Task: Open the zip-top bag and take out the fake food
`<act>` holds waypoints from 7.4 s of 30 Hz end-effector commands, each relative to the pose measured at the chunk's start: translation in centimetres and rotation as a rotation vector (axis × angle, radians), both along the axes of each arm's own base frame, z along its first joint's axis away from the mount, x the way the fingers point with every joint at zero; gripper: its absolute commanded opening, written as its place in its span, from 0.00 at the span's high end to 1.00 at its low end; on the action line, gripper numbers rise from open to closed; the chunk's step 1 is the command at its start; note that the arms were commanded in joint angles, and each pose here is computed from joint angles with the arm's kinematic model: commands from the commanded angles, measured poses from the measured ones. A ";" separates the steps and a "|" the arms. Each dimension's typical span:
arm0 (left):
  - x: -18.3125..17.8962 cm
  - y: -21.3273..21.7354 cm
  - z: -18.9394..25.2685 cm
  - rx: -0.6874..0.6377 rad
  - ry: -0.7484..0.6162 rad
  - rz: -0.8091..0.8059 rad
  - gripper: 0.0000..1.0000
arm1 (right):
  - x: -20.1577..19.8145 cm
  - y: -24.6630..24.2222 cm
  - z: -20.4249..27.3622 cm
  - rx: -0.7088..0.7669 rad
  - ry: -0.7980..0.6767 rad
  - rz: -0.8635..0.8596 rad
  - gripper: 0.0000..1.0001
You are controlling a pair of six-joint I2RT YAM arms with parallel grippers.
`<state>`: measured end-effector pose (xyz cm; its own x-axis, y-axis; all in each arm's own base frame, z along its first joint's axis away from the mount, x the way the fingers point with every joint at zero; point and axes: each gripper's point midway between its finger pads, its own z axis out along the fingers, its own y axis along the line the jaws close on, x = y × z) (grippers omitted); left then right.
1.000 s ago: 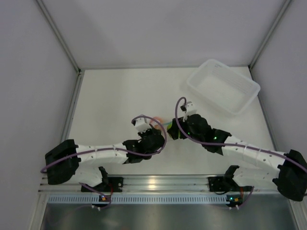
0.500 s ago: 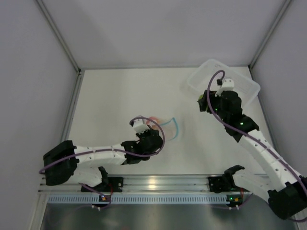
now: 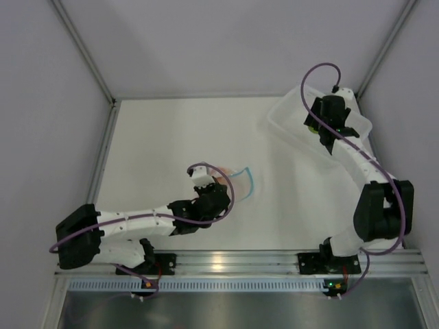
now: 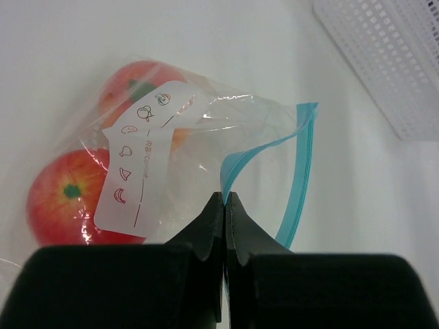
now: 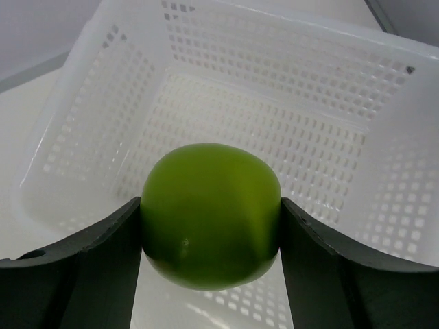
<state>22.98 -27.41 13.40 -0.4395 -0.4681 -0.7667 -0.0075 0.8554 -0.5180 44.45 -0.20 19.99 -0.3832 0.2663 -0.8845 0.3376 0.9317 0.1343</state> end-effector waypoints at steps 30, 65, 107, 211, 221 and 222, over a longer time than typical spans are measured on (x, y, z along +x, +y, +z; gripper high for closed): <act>0.9 0.6 8.1 -0.064 -0.129 -0.094 1.00 | 0.8 10.0 12.2 0.529 -0.435 0.517 0.04; 2.4 -7.2 4.1 -0.203 0.079 -0.088 1.00 | -19.4 24.1 -4.7 0.398 0.002 0.671 0.60; 2.9 -11.4 10.9 -0.534 0.126 -0.079 1.00 | -12.8 13.8 -7.8 -0.151 0.109 0.168 0.58; 2.1 -2.0 1.2 -0.052 0.065 0.029 1.00 | -4.5 4.2 9.0 0.151 -0.113 0.103 0.50; 1.9 -2.5 2.9 -0.038 0.066 -0.070 1.00 | 7.6 -4.6 1.9 0.149 0.039 -0.190 0.52; 1.8 -2.8 3.4 -0.049 0.065 -0.084 1.00 | 8.9 -5.2 3.1 0.132 0.011 -0.205 0.52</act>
